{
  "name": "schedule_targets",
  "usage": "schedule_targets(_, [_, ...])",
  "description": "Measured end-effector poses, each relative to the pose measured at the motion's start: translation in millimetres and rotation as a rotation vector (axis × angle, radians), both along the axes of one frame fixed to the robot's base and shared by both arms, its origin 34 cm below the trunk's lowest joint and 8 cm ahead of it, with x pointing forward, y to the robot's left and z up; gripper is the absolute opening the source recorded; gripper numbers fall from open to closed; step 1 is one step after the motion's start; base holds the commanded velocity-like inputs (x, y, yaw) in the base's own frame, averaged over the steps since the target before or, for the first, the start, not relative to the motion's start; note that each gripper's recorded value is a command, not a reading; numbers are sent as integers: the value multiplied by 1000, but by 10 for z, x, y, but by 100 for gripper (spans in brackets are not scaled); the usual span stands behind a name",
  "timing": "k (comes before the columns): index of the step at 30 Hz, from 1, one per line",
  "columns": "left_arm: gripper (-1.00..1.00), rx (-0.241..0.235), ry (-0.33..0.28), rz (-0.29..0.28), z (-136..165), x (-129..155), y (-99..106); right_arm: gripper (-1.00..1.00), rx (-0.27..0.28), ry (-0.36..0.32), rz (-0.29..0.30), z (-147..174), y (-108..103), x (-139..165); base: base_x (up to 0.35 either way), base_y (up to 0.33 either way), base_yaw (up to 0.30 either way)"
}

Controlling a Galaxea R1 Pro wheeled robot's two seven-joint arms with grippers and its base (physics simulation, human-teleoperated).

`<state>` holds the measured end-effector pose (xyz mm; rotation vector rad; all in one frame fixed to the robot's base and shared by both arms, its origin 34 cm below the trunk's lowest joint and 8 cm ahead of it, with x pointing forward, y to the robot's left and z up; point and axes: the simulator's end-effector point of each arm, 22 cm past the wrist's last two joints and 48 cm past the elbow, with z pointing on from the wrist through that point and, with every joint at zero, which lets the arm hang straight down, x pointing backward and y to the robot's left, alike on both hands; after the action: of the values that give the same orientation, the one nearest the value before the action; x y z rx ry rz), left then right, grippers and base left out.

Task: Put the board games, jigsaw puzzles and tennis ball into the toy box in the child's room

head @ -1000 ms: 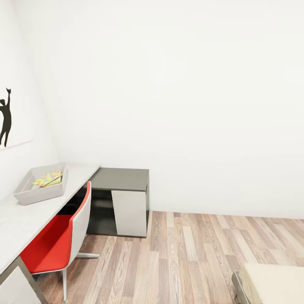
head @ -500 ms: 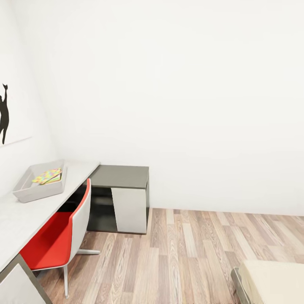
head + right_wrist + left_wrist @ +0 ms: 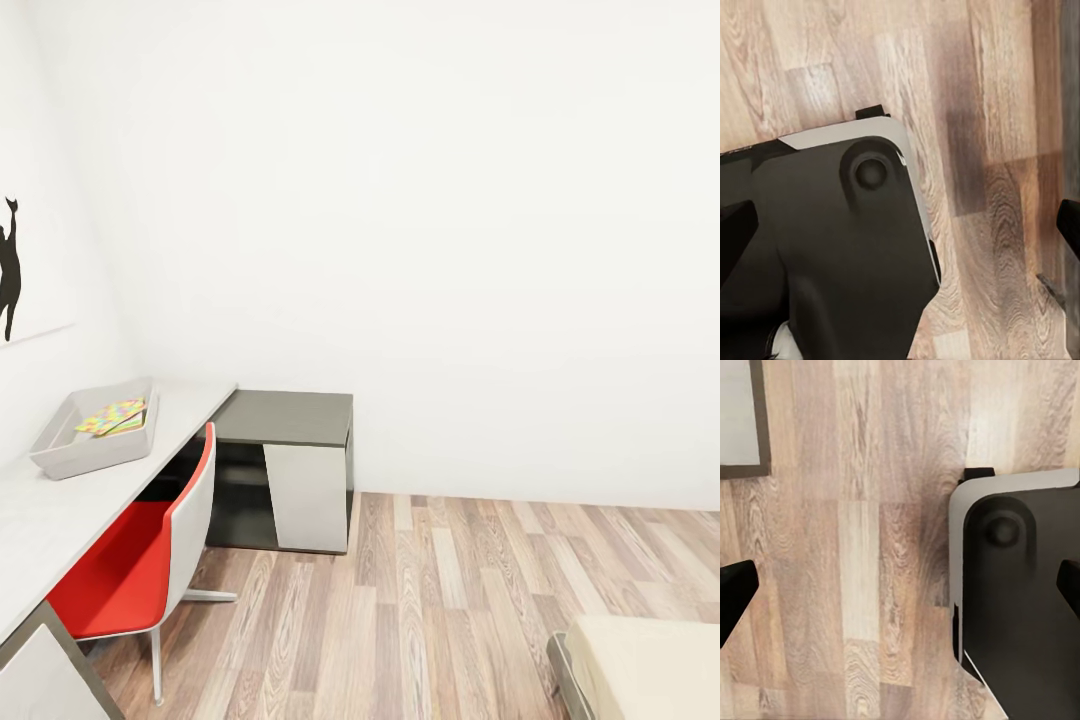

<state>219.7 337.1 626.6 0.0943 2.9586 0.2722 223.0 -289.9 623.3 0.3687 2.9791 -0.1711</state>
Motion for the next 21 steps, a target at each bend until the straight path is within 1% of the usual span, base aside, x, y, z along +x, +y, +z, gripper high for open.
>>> schedule_targets(1, [100,9,-1,2,4,1,18,100,-16,0,-2,2,-38,-23,0,0,0])
schedule_targets(2, [100,23,-1,5,10,-2,50,100,-44,2,-5,8,-106,-67,0,0,0])
schedule_targets(5, [100,38,0,8,15,-22,82,100,-76,6,-9,16,-187,-121,0,0,0])
schedule_targets(6, [100,51,2,11,19,-42,110,100,-93,9,-11,21,-230,-154,0,0,0])
schedule_targets(11, [100,85,1,22,36,-56,176,100,-104,12,-11,23,-234,-184,0,0,0])
schedule_targets(15, [100,95,2,26,40,-61,179,100,-110,12,-19,27,-270,-192,0,0,0])
schedule_targets(17, [100,101,5,22,44,-68,212,100,-122,14,-28,34,-354,-205,0,0,0])
schedule_targets(19, [100,106,-2,17,52,-48,250,100,-139,23,-29,42,-488,-269,0,0,0])
schedule_targets(21, [100,103,-7,16,52,-29,230,100,-150,27,-30,48,-565,-312,0,0,0])
